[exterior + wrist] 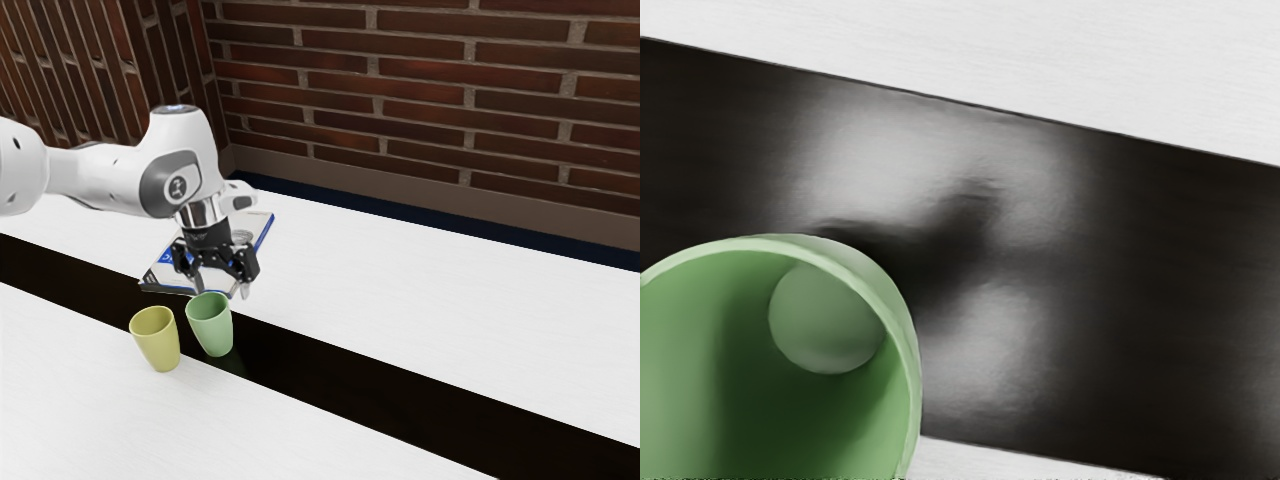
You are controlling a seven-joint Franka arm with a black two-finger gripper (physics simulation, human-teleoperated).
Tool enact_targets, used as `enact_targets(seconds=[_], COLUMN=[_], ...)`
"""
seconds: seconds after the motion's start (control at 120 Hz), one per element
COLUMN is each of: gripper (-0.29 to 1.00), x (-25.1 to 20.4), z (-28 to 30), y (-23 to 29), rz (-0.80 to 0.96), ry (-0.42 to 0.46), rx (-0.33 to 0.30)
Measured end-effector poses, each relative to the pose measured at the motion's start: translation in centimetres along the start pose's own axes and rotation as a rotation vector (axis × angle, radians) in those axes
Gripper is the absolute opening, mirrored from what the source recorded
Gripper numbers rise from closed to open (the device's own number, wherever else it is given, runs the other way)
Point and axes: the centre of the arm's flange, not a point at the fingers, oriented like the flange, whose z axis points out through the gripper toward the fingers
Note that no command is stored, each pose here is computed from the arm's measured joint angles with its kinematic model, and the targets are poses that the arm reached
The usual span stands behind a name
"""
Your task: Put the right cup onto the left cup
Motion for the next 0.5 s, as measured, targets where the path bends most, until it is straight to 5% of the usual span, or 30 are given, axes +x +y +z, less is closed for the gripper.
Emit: enact_targets(seconds=[0.5], gripper=[0.67], x=[0.7], z=[3.0], y=[-0.4], rz=[-0.031], ry=[-0.025], rx=[0.01])
